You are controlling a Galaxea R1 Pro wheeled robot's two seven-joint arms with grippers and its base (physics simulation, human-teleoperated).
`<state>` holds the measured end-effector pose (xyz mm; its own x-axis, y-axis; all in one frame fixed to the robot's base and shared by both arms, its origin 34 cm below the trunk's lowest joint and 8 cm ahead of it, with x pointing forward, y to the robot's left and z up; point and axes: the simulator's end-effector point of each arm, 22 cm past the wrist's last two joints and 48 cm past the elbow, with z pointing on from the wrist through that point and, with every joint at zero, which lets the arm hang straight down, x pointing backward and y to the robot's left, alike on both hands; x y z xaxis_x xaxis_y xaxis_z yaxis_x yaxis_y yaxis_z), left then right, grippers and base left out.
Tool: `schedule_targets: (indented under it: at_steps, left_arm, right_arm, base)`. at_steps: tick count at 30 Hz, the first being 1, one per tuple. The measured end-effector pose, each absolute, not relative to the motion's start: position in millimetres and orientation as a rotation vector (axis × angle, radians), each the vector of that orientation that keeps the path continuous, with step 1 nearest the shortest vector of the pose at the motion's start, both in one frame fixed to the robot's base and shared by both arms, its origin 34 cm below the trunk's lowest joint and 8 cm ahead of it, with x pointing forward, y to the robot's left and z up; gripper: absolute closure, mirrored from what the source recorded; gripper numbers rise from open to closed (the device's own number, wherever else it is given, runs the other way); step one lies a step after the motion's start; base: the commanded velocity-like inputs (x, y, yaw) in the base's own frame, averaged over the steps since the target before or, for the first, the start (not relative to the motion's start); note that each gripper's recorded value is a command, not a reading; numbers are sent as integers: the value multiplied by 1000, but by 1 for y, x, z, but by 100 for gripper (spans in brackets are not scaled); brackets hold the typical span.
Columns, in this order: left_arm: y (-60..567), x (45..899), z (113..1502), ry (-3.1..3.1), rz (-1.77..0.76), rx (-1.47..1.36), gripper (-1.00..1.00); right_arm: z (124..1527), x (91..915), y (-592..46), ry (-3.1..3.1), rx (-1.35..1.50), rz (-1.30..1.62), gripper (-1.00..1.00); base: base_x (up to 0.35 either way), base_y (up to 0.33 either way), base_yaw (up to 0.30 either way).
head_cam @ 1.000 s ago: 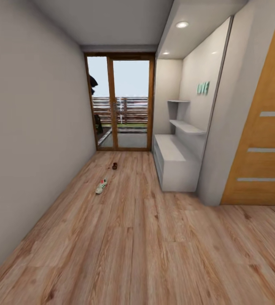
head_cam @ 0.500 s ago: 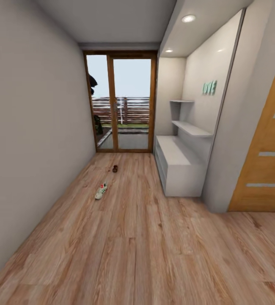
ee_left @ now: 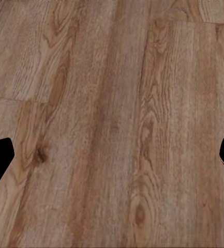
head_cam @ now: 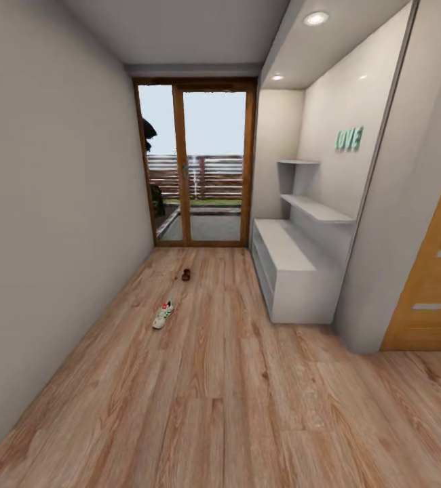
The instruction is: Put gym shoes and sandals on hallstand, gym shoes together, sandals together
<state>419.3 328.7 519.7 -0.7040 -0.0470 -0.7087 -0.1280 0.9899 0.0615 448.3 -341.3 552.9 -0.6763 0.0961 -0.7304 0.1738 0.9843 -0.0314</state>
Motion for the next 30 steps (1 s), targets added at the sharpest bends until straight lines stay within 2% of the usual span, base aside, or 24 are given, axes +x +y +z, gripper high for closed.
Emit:
schedule_targets:
  at_steps: [30]
  left_arm:
    - [328,419,520,2351,135,-121,-100]
  right_arm:
    - [553,448,-342,2317,188,-125,-100]
  base:
    - [337,2,6]
